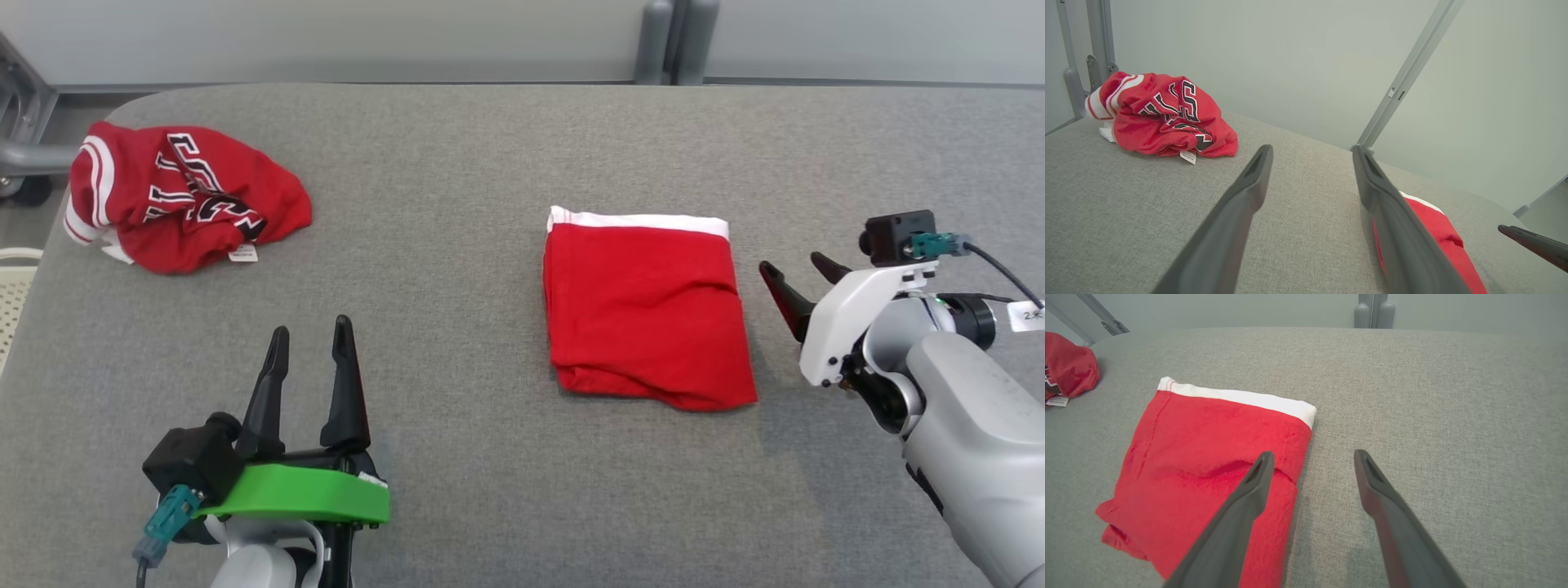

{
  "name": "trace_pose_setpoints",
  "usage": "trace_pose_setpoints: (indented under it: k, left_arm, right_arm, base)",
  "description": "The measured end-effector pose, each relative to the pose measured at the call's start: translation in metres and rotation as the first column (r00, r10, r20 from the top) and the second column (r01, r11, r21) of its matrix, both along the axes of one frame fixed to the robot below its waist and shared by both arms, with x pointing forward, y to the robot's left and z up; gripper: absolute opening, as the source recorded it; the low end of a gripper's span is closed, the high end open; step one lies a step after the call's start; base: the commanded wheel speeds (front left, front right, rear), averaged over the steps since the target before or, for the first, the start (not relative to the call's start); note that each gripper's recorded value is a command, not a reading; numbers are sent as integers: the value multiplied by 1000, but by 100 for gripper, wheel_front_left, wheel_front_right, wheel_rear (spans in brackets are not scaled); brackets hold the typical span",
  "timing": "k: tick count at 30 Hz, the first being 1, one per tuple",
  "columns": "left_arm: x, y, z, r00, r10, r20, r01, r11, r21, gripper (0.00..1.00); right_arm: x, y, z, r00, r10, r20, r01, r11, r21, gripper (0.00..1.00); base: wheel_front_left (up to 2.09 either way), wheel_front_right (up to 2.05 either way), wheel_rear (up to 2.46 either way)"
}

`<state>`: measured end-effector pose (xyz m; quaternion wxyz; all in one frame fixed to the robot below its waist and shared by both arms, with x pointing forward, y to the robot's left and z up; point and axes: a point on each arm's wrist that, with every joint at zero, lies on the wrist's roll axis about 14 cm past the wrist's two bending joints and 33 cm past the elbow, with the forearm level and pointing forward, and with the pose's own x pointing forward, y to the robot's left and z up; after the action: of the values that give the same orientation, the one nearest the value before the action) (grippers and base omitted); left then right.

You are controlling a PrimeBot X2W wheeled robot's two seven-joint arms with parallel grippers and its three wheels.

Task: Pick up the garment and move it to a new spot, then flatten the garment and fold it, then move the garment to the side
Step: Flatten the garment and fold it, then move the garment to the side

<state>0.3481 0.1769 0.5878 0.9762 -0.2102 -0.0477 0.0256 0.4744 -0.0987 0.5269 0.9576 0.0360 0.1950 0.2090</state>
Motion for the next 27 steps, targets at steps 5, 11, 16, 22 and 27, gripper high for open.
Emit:
trace_pose_setpoints:
  k: [5,11,16,22,27]
  left_arm:
    - [-1,4,-6,1000,13,-20,-13,1000,1,100]
    - [-1,15,-12,998,44,-39,-43,999,9,100]
    - [-2,23,-19,996,67,-60,-66,998,16,100]
    - [0,29,-22,994,85,-67,-83,996,24,100]
    - [3,27,-21,995,79,-63,-77,997,30,100]
  right_arm:
    - [2,2,-23,993,-16,-119,20,999,26,100]
    - [4,17,-52,961,-7,-275,26,998,64,100]
    - [8,29,-67,935,13,-355,17,997,81,100]
    - [14,40,-73,925,39,-379,-9,997,79,29]
    - [17,43,-70,936,53,-348,-31,997,69,0]
  base:
    - [0,0,0]
    - [0,0,0]
    - [0,0,0]
    - [0,0,0]
    - [0,0,0]
